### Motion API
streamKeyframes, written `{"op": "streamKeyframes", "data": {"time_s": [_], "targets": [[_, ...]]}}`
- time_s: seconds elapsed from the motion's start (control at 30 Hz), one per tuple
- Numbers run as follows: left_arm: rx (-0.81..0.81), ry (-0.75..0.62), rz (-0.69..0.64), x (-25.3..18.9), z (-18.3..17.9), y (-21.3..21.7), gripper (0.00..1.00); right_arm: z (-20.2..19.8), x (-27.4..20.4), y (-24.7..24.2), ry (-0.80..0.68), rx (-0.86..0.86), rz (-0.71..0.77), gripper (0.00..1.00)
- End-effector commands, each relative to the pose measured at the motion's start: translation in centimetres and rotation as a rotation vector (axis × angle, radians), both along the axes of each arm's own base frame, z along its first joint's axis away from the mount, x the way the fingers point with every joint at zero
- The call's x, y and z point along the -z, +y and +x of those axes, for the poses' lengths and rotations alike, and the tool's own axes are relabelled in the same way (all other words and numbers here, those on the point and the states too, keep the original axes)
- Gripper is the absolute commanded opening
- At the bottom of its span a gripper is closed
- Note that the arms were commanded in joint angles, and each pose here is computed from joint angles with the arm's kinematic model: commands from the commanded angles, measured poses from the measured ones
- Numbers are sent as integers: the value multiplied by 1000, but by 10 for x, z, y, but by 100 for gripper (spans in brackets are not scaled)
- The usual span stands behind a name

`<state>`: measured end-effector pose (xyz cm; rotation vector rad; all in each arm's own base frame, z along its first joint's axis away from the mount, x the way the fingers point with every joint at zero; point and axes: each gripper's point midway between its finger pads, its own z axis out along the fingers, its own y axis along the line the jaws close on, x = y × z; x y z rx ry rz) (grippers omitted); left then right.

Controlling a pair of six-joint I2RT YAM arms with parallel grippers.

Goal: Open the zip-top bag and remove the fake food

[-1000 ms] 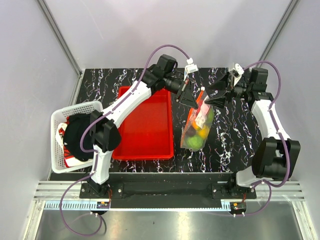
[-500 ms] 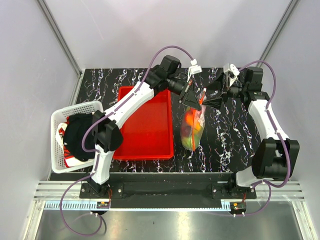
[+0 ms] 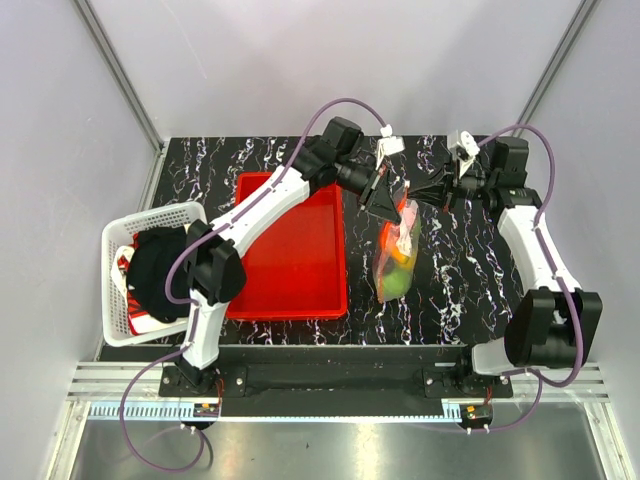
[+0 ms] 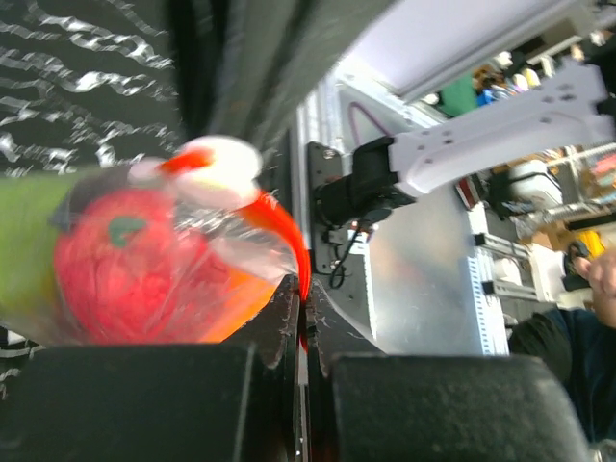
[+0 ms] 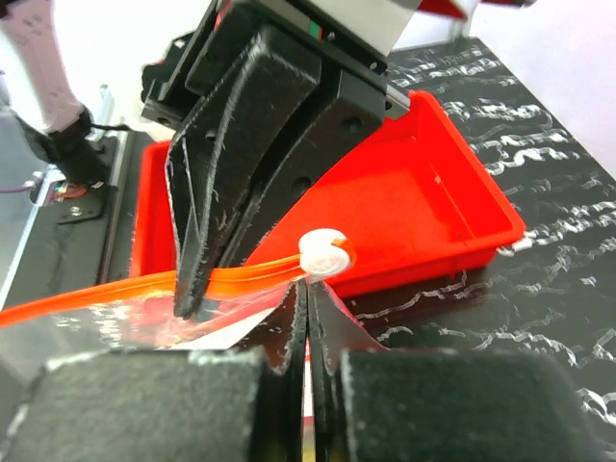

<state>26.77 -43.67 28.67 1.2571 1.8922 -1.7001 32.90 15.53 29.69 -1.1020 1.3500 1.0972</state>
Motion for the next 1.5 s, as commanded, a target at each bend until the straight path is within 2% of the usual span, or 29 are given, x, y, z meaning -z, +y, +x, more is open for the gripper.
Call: {"op": "streamKeyframes", "data": {"time_s": [0.0,0.13,0.17,0.23,0.27,0.33,0.37,0.4,0.47,0.57,0.7,0.87,1.0,1.47], "targets": [[-109,-124,-10,-31,4,6,0,-2,-16,0,-115,54,-35,0],[-187,-151,23,-33,8,10,0,-3,-11,-1,-121,79,-51,0],[-212,-147,35,-31,10,9,4,-3,-11,0,-120,81,-52,0],[-303,-158,68,-28,22,12,21,-2,-9,2,-95,88,-53,0],[-330,-147,72,-28,21,13,36,-2,-8,3,-87,91,-55,0],[-400,-175,68,-32,27,16,50,-1,-5,6,-71,105,-64,0],[-433,-195,31,-46,26,17,62,0,-2,6,-68,118,-70,0],[-464,-193,42,-41,29,19,69,1,-3,4,-70,138,-77,0],[-544,-197,29,-48,39,21,74,-2,2,14,-48,139,-87,0],[-623,-179,27,-57,49,23,74,-5,-2,13,-39,159,-87,0],[-690,-134,49,-49,64,18,70,-9,-8,12,-47,178,-86,0],[-719,-101,42,-53,70,15,52,-11,-9,13,-49,178,-87,0],[-720,-111,7,-66,70,14,44,-11,-6,12,-49,178,-91,0],[-661,-48,-12,-59,66,-4,41,-11,-5,13,-51,171,-91,0]]}}
